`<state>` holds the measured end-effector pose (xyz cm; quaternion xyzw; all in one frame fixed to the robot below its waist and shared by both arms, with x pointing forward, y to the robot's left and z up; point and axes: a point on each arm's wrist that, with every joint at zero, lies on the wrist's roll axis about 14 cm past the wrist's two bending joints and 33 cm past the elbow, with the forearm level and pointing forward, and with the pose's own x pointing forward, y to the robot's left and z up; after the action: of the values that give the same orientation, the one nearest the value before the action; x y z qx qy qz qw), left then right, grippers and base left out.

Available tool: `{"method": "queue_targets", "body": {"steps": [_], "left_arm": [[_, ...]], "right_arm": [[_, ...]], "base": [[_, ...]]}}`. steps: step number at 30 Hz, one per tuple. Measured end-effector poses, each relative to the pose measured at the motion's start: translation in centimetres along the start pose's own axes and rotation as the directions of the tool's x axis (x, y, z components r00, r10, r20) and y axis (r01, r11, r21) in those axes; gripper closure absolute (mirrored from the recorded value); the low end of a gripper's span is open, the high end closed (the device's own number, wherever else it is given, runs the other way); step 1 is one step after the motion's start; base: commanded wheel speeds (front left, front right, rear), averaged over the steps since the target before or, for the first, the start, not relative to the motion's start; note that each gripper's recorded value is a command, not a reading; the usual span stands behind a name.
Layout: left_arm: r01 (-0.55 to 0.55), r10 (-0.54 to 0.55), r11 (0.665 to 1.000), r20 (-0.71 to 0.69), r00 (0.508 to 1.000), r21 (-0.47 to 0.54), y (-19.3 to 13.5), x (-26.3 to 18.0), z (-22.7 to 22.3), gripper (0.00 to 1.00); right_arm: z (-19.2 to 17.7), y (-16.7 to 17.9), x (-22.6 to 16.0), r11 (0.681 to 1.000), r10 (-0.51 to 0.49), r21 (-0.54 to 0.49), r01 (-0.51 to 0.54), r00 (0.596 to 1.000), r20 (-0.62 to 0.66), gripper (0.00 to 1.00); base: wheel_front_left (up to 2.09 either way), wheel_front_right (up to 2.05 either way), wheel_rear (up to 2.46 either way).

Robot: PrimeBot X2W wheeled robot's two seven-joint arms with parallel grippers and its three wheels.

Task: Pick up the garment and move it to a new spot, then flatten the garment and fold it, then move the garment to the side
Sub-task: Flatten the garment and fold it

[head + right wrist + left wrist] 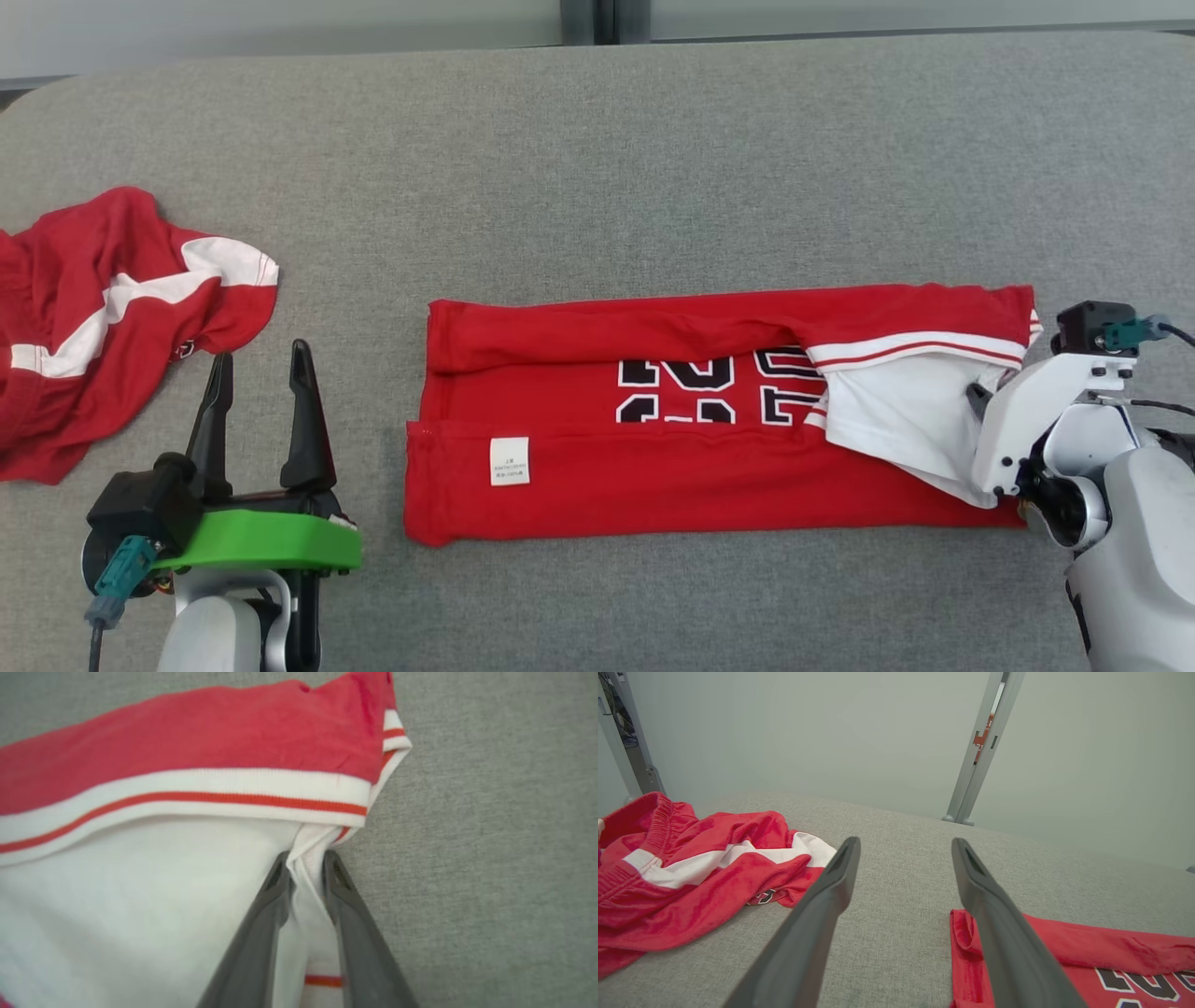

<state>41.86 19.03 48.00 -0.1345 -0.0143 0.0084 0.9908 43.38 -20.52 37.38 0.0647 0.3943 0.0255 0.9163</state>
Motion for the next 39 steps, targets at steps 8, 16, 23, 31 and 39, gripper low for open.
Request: {"method": "queue_targets", "body": {"steps": [8,16,23,31,39], "left_arm": [[0.005,-0.005,1.000,0.012,1.000,-0.011,-0.4,-1.0,0.6,0.00],[0.030,-0.030,0.999,0.028,0.999,-0.015,-1.4,-1.6,1.3,0.00],[0.052,-0.052,0.999,0.043,0.998,-0.016,-2.2,-2.0,1.9,0.00],[0.061,-0.060,0.998,0.047,0.997,-0.014,-2.5,-2.4,2.1,0.00],[0.045,-0.044,0.999,0.049,0.998,-0.019,-2.0,-2.7,2.2,0.00]], "right_arm": [[3.5,-5.0,-3.0,0.993,-0.113,-0.033,0.117,0.988,0.107,1.00],[7.5,-10.5,-8.0,0.957,-0.267,-0.052,0.287,0.934,0.237,1.00],[8.3,-5.7,-8.9,0.969,-0.165,-0.130,0.210,0.943,0.290,1.00],[7.8,4.6,-8.0,0.961,0.094,-0.275,-0.018,0.959,0.267,1.00],[5.6,13.8,-6.0,0.902,0.317,-0.352,-0.250,0.937,0.148,1.00]], "base": [[0.00,0.00,0.00],[0.00,0.00,0.00],[0.00,0.00,0.00],[0.00,0.00,0.00],[0.00,0.00,0.00]]}}
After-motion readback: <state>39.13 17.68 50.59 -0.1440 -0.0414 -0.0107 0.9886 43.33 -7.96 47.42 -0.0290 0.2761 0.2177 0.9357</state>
